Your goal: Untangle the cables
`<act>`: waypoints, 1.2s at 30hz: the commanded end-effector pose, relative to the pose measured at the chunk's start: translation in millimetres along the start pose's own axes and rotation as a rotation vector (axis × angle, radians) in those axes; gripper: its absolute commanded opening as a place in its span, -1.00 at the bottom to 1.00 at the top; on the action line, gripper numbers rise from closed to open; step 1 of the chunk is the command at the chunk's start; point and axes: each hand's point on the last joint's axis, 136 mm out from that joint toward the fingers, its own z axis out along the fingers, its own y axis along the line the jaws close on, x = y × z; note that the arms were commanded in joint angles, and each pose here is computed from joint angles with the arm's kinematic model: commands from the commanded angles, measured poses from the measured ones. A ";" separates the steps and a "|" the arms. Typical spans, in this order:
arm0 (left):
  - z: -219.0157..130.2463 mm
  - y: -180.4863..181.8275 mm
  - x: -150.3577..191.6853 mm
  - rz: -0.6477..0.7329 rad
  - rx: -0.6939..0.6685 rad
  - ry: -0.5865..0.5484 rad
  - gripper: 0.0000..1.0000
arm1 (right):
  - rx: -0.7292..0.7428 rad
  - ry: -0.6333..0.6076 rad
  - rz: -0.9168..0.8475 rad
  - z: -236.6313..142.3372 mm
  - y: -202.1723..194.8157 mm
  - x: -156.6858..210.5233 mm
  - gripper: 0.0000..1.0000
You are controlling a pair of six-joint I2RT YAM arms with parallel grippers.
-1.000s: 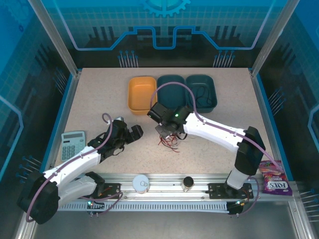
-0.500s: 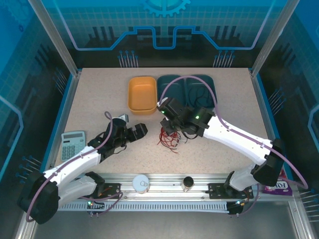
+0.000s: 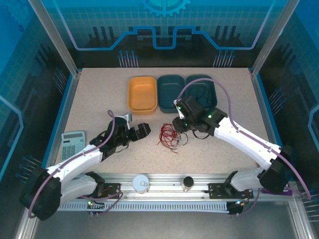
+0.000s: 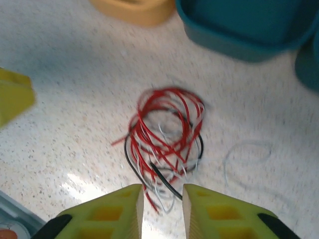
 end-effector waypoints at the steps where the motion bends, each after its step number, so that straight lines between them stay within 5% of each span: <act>1: -0.4 1.3 0.2 0.025 -0.004 0.010 0.98 | -0.138 -0.018 0.030 -12.0 5.2 9.9 -0.19; 4: 0.5 2.3 0.3 0.026 -0.007 0.011 0.98 | -0.133 -0.020 0.007 -11.8 -7.2 25.3 0.07; 10: 1.4 2.9 1.8 0.024 -0.014 0.022 0.98 | -0.076 0.023 0.013 1.1 -32.6 41.7 0.26; 26: -5.5 10.8 2.4 0.026 -0.041 0.001 0.98 | -0.144 0.110 -0.037 51.7 -21.0 35.9 0.17; 31: -5.9 12.2 1.8 0.030 -0.049 -0.002 0.98 | -0.178 0.136 -0.036 66.2 -14.2 33.5 -0.01; 36: -6.3 11.0 0.6 0.034 -0.049 -0.005 0.99 | -0.179 0.160 -0.046 70.3 -7.2 27.6 -0.61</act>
